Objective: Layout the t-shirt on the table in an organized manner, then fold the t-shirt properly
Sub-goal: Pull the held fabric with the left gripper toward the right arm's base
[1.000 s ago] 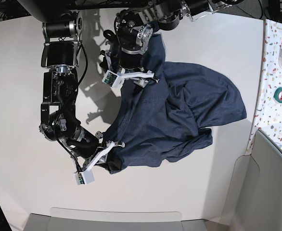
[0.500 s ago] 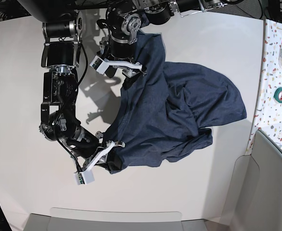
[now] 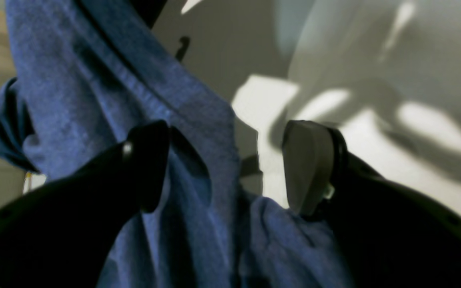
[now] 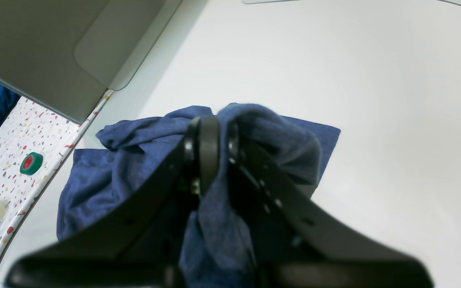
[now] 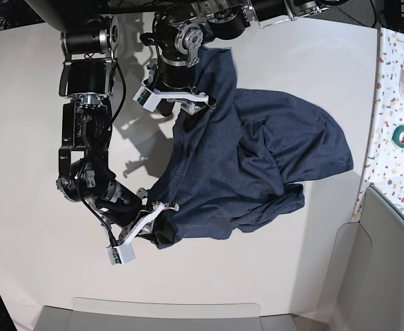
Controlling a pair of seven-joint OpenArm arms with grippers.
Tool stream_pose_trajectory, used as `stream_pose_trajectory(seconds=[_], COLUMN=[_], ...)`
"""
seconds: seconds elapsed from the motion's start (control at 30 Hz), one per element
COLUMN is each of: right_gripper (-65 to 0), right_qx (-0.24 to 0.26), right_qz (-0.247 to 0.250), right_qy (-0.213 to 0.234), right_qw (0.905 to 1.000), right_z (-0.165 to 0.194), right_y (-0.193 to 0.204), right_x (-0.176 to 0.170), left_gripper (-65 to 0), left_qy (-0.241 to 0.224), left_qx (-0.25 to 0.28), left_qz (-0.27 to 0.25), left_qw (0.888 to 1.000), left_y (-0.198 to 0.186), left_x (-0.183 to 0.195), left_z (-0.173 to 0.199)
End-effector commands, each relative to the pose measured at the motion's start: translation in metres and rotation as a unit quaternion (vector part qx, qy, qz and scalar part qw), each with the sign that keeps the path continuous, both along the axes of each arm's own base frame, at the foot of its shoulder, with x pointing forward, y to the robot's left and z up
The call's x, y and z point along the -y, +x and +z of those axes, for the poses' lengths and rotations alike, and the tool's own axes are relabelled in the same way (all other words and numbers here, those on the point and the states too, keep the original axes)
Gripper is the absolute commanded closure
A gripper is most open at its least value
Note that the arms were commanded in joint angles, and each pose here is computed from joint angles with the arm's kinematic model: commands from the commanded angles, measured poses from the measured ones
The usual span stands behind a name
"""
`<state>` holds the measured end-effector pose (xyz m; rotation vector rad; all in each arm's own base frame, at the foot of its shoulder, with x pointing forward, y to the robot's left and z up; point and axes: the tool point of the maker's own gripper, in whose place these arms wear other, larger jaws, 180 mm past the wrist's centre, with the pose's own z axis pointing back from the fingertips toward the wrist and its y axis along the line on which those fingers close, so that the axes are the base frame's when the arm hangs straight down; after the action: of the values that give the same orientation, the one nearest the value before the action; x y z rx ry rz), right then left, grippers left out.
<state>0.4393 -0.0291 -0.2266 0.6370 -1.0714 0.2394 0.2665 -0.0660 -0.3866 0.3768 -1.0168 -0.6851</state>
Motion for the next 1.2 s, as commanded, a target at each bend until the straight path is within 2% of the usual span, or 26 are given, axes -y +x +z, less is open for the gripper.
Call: stream_pose_trajectory(seconds=[0.0, 0.33, 0.53, 0.63, 0.83, 1.03, 1.17], right_gripper=[-2.3, -2.3, -2.3, -2.3, -2.3, -2.3, -2.3], right_qx=[0.037, 0.037, 0.037, 0.037, 0.036, 0.036, 0.035], right_qz=[0.001, 0.001, 0.0, 0.0, 0.001, 0.001, 0.001], right_qy=[0.015, 0.015, 0.014, 0.014, 0.014, 0.014, 0.014], right_qw=[0.9992, 0.9992, 0.9992, 0.9992, 0.9992, 0.9992, 0.9993], right_z=[0.026, 0.025, 0.025, 0.025, 0.025, 0.025, 0.025], right_y=[0.007, 0.007, 0.007, 0.007, 0.006, 0.006, 0.007], right_x=[-0.002, -0.002, -0.001, -0.001, -0.001, -0.001, -0.001], left_gripper=[-43.6, -43.5, -38.6, -33.8, -18.5, -10.8, -2.2], left_qy=[0.006, 0.011, 0.013, 0.015, 0.013, 0.011, -0.001], left_qx=[-0.007, 0.0, -0.003, -0.002, -0.001, -0.001, 0.011], left_qz=[0.01, 0.013, 0.015, 0.029, 0.047, 0.055, 0.052], left_qw=[1.0, 1.0, 1.0, 0.999, 0.999, 0.998, 0.999], left_y=[0.007, 0.016, 0.014, 0.02, 0.026, 0.029, 0.031], left_x=[-0.004, -0.006, -0.009, -0.018, -0.028, -0.032, -0.035], left_z=[0.0, 0.003, 0.001, 0.001, 0.002, 0.003, 0.014])
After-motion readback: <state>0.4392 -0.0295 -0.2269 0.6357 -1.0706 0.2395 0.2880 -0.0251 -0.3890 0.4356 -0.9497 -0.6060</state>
